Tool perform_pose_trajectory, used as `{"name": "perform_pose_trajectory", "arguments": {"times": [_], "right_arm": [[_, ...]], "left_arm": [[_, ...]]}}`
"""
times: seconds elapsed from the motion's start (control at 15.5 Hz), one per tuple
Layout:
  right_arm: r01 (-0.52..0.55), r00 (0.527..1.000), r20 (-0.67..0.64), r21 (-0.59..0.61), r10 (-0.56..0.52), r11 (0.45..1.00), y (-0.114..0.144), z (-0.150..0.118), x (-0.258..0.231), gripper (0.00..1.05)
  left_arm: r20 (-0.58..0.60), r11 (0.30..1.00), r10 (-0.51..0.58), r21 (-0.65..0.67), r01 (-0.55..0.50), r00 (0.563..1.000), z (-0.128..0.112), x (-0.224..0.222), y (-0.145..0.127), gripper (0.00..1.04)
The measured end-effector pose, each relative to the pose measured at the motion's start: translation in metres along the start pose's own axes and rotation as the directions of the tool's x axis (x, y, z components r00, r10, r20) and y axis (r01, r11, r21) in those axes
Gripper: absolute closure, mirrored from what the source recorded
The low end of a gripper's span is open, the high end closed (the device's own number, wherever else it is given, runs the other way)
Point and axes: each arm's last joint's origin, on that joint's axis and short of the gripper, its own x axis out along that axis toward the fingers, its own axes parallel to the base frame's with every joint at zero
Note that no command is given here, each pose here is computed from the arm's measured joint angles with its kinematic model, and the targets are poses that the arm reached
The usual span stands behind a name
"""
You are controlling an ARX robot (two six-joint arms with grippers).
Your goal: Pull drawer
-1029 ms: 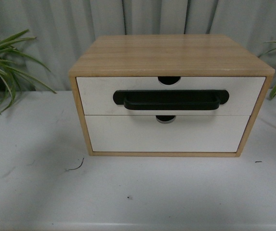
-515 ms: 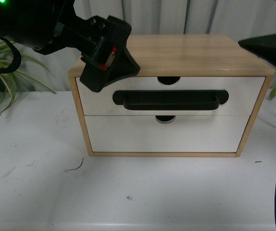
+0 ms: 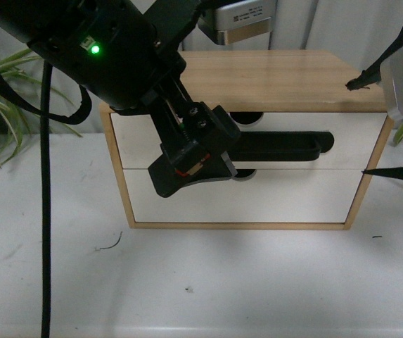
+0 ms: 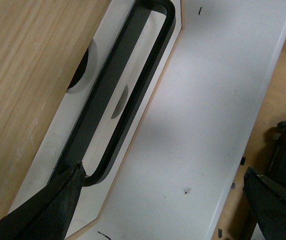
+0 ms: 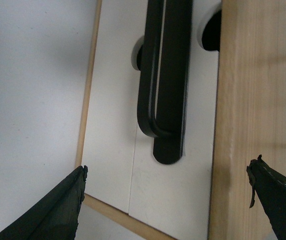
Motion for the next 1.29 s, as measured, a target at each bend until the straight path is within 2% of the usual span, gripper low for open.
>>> {"name": "perform_pose_trajectory", "arguments": {"times": [0.19, 0.51, 0.77, 1.29], "right_arm": [[-0.019, 1.0, 0.018, -0.043, 0.019, 0.999, 0.004, 0.002, 0.012, 0.06], [-0.05, 0.998, 0.04, -0.044, 0.052, 0.998, 0.01, 0.005, 0.027, 0.06], [-0.093, 0.994, 0.059, -0.016, 0.094, 0.996, 0.013, 0.009, 0.057, 0.06], [-0.123, 0.991, 0.045, 0.01, 0.122, 0.992, 0.025, 0.001, 0.076, 0.06]], "left_arm": [[-0.01, 1.0, 0.0, 0.015, 0.001, 1.0, 0.002, 0.01, -0.003, 0.07], [-0.025, 1.0, -0.003, 0.016, 0.003, 1.0, 0.001, 0.026, -0.001, 0.07], [-0.024, 1.0, 0.017, -0.002, -0.017, 1.0, 0.003, 0.048, 0.007, 0.07], [-0.051, 1.0, 0.016, -0.003, -0.017, 0.999, -0.006, 0.066, 0.005, 0.07]]}}
